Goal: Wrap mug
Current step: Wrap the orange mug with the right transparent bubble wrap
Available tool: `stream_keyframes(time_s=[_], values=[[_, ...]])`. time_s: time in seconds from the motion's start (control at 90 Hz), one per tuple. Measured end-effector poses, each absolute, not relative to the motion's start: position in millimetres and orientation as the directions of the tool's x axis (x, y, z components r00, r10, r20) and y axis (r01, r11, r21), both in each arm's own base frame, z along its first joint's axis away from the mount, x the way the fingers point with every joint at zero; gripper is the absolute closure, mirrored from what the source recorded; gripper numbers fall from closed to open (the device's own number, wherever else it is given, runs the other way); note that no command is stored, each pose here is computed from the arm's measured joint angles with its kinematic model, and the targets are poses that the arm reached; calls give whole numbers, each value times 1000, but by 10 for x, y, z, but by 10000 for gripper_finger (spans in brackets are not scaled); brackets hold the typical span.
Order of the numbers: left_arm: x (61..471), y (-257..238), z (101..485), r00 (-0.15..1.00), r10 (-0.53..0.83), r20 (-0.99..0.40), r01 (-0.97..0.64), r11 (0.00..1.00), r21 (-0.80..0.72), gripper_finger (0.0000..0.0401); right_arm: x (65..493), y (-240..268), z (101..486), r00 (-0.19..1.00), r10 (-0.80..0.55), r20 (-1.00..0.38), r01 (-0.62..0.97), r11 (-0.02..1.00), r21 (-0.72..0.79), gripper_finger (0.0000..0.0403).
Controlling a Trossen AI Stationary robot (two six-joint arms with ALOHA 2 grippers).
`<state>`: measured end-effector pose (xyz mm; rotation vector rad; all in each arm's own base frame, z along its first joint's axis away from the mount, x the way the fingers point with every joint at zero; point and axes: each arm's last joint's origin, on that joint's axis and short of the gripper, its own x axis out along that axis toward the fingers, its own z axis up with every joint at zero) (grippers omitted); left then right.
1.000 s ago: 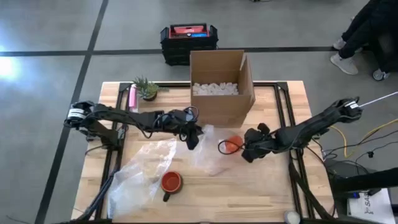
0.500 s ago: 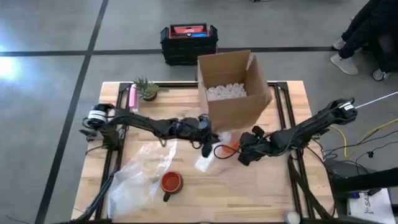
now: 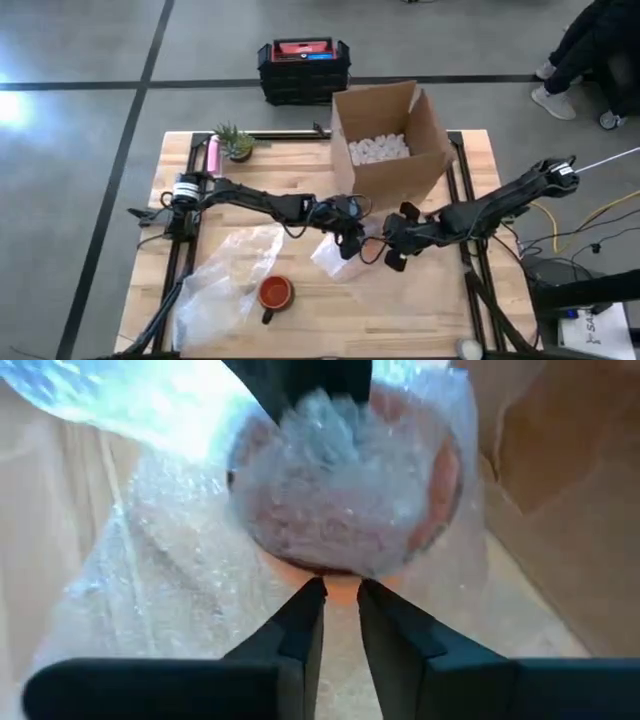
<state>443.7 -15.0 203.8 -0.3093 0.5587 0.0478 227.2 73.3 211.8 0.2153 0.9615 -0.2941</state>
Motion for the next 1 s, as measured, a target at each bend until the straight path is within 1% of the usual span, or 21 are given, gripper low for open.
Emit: stream_keyframes(time_s=[0.133,0.267,0.356,0.444,0.533,0.589,0.711,0.8,0.889,1.0], values=[[4436,-149,2047,850,-38,-525,-127,953,-275,381,2341,751,2277,582,-156,-798,305,952,37,373],[4439,-153,2051,853,-39,-521,-125,953,-276,381,2411,732,2328,619,-246,-746,322,946,-45,383],[4439,-153,2052,853,-39,-521,-126,953,-277,381,2433,713,2182,583,-277,-764,328,940,-91,392],[4438,-153,2062,855,-39,-517,-125,952,-279,381,2513,732,2008,571,-268,-776,321,943,-90,400],[4432,-155,2057,851,-40,-523,-126,952,-279,381,2596,754,1847,539,-252,-804,294,950,-101,401],[4428,-156,2070,852,-41,-521,-127,951,-282,381,2640,766,1750,517,-268,-813,301,946,-120,401],[4378,-155,2192,857,-46,-513,-120,950,-287,381,2675,780,1619,476,-272,-837,295,945,-139,402],[4303,-152,2323,852,-46,-521,-119,953,-278,381,2654,783,1580,448,-263,-854,281,949,-145,402],[4232,-147,2431,846,-43,-531,-120,956,-269,378,2650,780,1603,455,-259,-852,281,950,-138,403],[4147,-136,2583,852,-36,-523,-111,963,-247,360,2639,773,1645,468,-256,-846,276,951,-136,403]])
